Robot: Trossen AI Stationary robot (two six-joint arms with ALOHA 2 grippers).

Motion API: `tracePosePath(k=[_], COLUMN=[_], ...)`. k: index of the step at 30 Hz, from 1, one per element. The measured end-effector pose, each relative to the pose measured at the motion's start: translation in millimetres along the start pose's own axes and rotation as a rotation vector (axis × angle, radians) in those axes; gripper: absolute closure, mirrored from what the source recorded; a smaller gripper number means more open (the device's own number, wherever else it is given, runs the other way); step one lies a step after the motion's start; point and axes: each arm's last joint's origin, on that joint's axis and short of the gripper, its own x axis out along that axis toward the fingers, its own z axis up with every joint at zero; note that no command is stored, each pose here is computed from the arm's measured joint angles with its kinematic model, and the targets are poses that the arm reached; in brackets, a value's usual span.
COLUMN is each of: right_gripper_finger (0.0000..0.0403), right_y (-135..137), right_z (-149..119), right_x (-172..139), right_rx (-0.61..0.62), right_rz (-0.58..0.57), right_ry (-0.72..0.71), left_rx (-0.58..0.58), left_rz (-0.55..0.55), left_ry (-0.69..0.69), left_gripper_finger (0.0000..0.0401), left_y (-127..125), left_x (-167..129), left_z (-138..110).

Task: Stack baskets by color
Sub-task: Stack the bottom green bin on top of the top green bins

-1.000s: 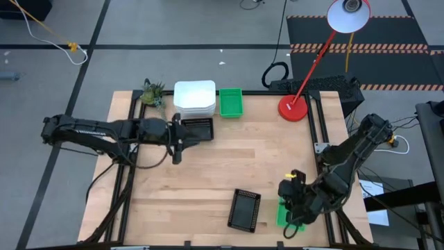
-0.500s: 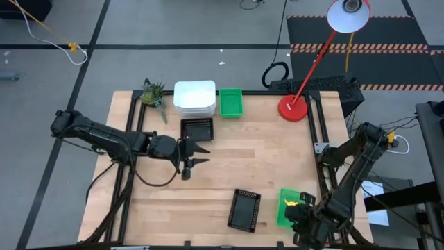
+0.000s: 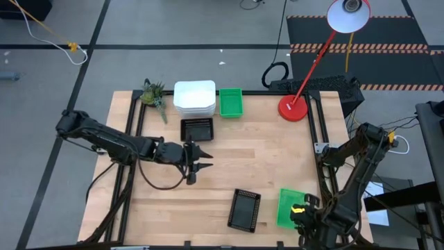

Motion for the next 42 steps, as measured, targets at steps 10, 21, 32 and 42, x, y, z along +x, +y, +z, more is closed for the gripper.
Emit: tracePosePath(k=[10,21,32,42], right_gripper_finger=[0.0209,0.0232,0.0288,0.0393], right_y=[-10,-24,-24,-30], right_z=[-9,-18,-19,-21], right_x=[32,61,65,74], right_rx=[-0.095,-0.116,-0.112,-0.140], right_rz=[0.037,0.061,0.102,0.107], right_ry=[0.026,0.074,0.085,0.050], left_rx=[-0.022,-0.019,0.018,0.054], left_rz=[-0.010,0.015,0.017,0.017], left_ry=[0.030,0.025,0.026,0.026], left_gripper_finger=[0.0270,0.0270,0.0270,0.0270], left_y=[-7,-10,-9,-9], left_x=[6,5,5,5], left_z=[-6,-7,-7,-7])
